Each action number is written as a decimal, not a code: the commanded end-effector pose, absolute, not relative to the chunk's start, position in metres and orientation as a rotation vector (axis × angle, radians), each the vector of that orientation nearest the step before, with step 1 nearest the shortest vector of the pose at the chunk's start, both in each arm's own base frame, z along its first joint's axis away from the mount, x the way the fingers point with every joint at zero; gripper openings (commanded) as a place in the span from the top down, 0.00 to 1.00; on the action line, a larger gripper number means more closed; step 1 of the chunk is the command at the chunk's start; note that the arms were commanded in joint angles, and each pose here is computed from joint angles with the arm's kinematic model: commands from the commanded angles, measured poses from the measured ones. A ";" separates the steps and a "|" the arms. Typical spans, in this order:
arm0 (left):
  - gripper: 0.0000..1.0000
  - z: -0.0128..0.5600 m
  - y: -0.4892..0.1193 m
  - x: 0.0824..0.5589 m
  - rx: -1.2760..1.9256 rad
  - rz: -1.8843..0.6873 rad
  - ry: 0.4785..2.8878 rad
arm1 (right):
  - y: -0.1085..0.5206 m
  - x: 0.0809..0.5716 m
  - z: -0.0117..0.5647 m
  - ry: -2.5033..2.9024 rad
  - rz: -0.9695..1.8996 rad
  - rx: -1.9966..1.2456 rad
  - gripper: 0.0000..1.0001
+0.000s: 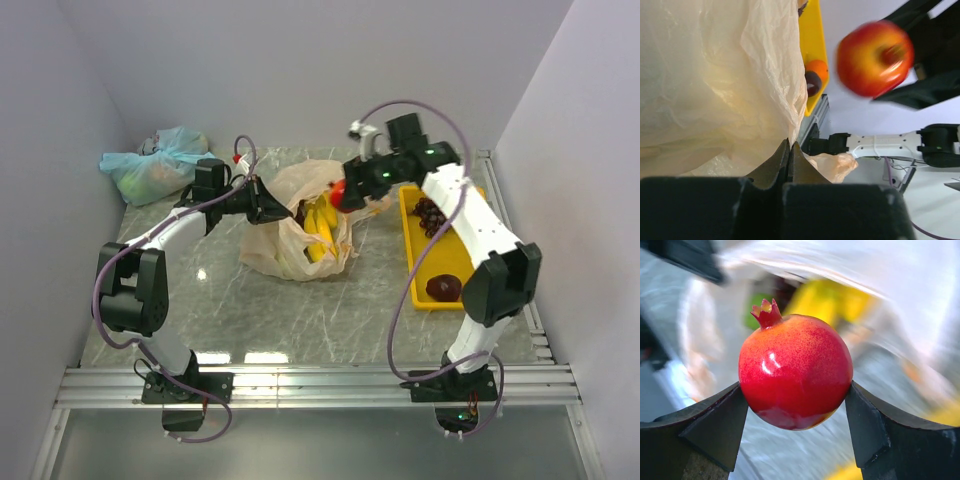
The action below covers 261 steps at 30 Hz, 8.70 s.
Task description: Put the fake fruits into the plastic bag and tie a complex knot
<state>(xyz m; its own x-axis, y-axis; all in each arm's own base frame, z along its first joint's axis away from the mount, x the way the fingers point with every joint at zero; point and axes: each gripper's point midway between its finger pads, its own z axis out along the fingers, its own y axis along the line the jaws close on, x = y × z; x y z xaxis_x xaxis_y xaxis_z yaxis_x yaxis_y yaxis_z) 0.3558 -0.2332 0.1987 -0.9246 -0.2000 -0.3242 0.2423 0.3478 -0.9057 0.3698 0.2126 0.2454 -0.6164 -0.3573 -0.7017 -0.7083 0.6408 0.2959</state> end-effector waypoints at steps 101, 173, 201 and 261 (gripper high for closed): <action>0.01 0.252 -0.319 0.242 1.177 -0.477 1.609 | 0.204 0.323 0.245 2.249 0.807 -0.701 1.00; 0.27 0.454 -0.182 0.301 0.680 -0.717 1.432 | 0.195 0.270 0.373 2.097 1.105 -0.665 1.00; 0.01 0.375 -0.374 0.261 1.122 -0.870 1.212 | 0.181 0.242 0.378 2.066 1.001 -0.694 0.56; 0.36 0.355 -0.377 0.241 1.239 -1.153 1.282 | 0.221 0.206 0.399 1.592 1.247 -1.012 0.47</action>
<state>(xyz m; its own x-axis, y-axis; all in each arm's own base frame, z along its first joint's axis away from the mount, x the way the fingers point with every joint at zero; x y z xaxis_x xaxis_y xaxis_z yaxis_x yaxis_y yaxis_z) 0.2457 -0.3776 0.3375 -0.0553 0.1155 -0.9918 0.9970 0.0609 -0.0485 0.2105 0.2151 0.3940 -0.2896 -0.1118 -0.9506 -0.9414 0.2126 0.2618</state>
